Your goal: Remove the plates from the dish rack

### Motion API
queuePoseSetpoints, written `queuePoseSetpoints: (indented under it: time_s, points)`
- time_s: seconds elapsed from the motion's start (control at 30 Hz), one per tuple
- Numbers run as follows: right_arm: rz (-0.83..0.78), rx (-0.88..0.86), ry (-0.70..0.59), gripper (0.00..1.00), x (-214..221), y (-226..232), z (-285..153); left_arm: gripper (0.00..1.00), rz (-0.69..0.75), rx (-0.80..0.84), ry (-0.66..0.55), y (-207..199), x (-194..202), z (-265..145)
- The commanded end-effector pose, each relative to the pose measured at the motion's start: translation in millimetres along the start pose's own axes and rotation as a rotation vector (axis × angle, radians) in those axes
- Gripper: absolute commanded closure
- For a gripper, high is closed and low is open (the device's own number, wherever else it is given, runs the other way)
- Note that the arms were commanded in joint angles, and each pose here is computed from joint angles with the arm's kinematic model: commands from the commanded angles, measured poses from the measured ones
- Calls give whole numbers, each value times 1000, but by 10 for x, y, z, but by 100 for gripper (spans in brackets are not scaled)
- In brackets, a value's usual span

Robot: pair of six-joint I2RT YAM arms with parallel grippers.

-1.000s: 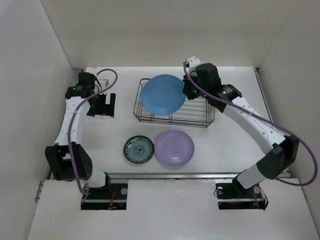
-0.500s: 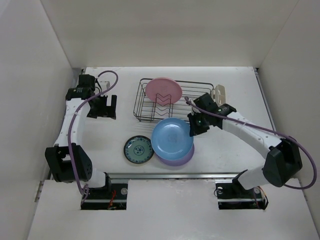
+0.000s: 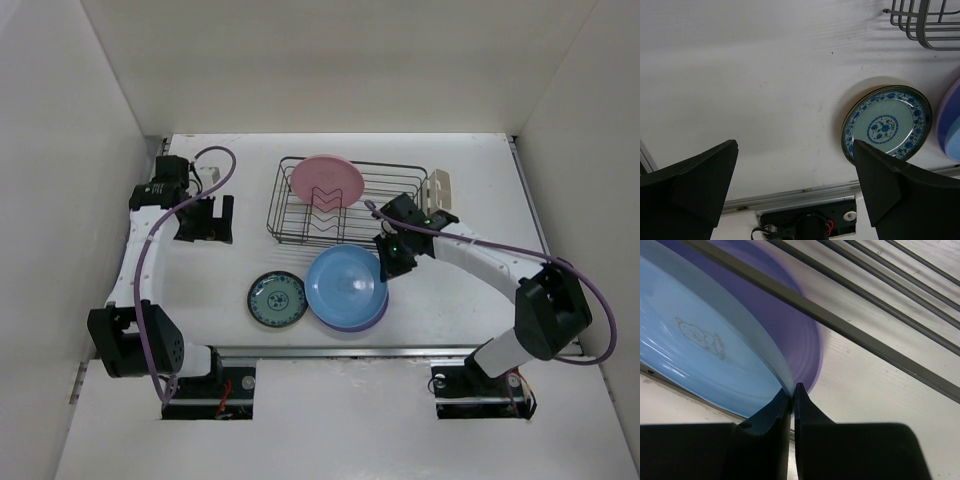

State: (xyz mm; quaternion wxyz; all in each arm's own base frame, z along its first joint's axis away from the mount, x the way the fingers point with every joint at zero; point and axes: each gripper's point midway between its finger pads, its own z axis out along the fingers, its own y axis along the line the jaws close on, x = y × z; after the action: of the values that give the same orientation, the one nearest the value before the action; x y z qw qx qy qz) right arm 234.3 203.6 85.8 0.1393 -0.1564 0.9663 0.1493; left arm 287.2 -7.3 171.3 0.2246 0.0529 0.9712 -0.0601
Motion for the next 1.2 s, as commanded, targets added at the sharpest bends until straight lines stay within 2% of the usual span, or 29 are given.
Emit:
queuePoseSetpoints:
  time_s: [0.0, 0.13, 0.3, 0.6, 0.93, 1.17]
  points:
    - [8, -6, -20, 92, -40, 28, 27, 1, 2, 3, -14, -26, 58, -95]
    - [1, 3, -12, 92, -21, 31, 55, 1, 2, 3, -14, -26, 58, -95]
    - [12, 14, -6, 82, -15, 12, 79, 1, 12, 3, -14, -22, 58, -95]
    - [12, 14, -6, 71, -15, 12, 79, 1, 12, 3, -14, -22, 58, -95]
    - [13, 29, -8, 55, -11, 18, 38, 1, 10, 4, -5, -22, 87, -76]
    - [-12, 34, -60, 55, -182, 86, -157, 1, 10, 4, -5, -22, 87, -76]
